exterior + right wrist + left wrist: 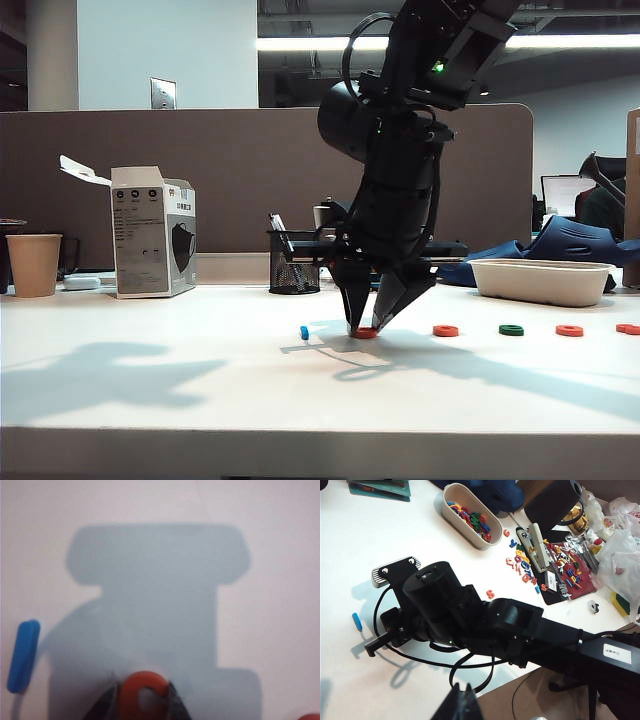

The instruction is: Select the appropriate letters from the row of letter magnets placed on the table to arrange into the word "cool".

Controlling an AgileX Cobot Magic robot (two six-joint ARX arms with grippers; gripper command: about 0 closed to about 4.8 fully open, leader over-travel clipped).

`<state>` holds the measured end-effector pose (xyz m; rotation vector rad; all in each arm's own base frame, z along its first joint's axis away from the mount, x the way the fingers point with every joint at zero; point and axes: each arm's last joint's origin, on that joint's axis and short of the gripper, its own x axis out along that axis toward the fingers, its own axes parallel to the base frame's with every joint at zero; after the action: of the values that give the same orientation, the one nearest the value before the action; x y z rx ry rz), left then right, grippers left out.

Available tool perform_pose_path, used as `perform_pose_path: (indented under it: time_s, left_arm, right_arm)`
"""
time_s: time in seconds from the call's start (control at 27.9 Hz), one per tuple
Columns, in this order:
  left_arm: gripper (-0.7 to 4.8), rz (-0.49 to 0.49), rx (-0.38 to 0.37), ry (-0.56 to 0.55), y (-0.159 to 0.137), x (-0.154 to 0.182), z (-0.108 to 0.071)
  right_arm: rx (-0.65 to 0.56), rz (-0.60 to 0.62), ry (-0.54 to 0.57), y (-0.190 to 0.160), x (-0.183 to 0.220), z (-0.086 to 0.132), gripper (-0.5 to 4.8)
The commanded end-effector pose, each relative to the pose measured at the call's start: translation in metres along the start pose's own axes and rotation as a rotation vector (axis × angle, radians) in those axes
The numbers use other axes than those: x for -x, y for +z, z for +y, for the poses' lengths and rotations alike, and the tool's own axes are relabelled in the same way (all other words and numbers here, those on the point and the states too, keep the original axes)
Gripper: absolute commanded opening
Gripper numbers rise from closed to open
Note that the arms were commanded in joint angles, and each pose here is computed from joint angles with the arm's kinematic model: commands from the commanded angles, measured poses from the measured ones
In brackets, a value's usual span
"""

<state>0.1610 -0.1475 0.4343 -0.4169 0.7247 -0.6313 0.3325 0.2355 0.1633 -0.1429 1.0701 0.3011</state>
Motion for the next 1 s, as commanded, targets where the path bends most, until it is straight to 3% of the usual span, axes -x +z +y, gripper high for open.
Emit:
perform_pose_path:
  time_s: [0.04, 0.43, 1.0]
  left_arm:
    - [-0.03, -0.015, -0.004, -0.011, 0.002, 0.002, -0.001]
    - [-0.03, -0.015, -0.004, -0.011, 0.002, 0.002, -0.001]
    - [-0.03, -0.015, -0.004, -0.011, 0.002, 0.002, -0.001]
  right_arm:
    - [0.009, 0.049, -0.008, -0.006, -0.004, -0.001, 1.12]
    - [0.003, 0.017, -0.014, -0.002, 0.002, -0.002, 1.12]
    - [-0.032, -0.079, 0.006, 0.011, 0.053, -0.007, 1.11]
